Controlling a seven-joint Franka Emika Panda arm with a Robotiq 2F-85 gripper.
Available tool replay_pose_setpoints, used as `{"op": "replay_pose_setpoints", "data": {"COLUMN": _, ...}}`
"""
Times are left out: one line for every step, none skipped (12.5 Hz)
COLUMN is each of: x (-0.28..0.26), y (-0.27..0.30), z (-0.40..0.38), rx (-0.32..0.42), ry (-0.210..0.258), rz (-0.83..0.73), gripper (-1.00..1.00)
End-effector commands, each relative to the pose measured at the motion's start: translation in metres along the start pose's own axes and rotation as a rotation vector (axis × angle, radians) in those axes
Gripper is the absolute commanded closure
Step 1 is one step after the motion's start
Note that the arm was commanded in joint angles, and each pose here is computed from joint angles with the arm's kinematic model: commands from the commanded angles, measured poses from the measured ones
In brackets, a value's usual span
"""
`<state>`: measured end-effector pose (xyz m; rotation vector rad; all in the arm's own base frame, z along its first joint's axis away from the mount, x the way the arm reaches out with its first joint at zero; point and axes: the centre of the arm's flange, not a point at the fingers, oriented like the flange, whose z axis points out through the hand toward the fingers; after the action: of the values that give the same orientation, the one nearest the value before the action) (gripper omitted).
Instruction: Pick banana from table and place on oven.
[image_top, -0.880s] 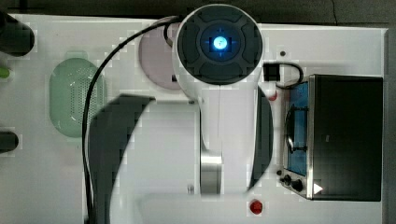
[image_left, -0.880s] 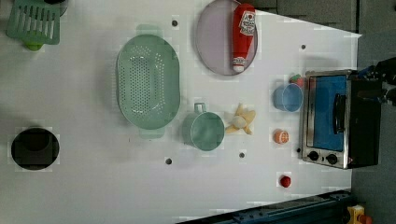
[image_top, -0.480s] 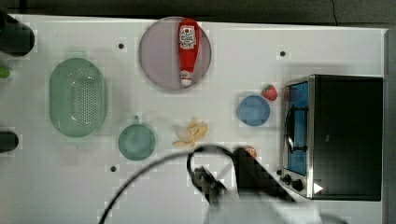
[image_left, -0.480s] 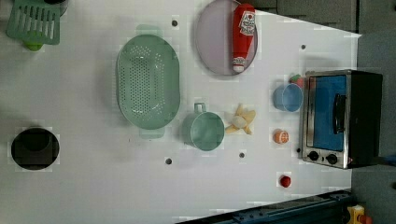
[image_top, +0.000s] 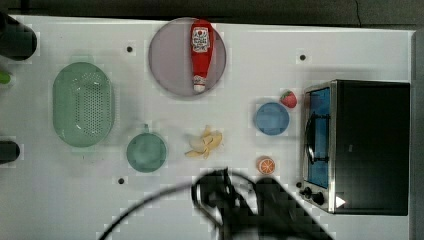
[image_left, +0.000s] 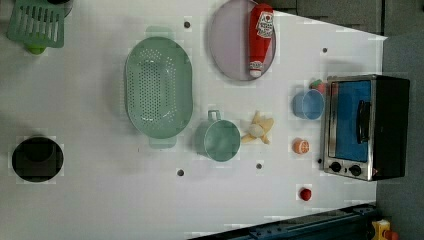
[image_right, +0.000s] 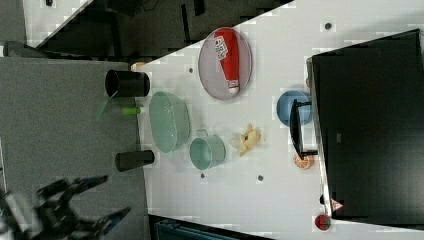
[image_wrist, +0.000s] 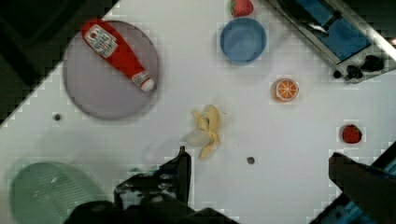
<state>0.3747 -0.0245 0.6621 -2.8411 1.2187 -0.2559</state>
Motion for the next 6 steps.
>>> {"op": "replay_pose_setpoints", "data": {"x": 0.009, "y": -0.035, "z": 0.138, "rx": -0.163, "ry": -0.158, "rz": -0.002, "gripper": -1.00}}
{"op": "replay_pose_setpoints", "data": {"x": 0.012, "y": -0.042, "z": 0.160, "rx": -0.161, "ry": -0.155, "rz": -0.008, "gripper": -1.00}}
{"op": "replay_pose_setpoints", "data": {"x": 0.014, "y": -0.048, "z": 0.183, "rx": -0.163, "ry": -0.157, "rz": -0.014, "gripper": -1.00}}
{"op": "replay_pose_setpoints", "data": {"x": 0.015, "y": -0.052, "z": 0.206, "rx": -0.166, "ry": -0.161, "rz": -0.018, "gripper": -1.00}}
{"op": "replay_pose_setpoints", "data": {"x": 0.017, "y": -0.055, "z": 0.230, "rx": -0.169, "ry": -0.165, "rz": -0.020, "gripper": -1.00}}
{"op": "replay_pose_setpoints", "data": {"x": 0.018, "y": -0.057, "z": 0.253, "rx": -0.171, "ry": -0.169, "rz": -0.022, "gripper": -1.00}}
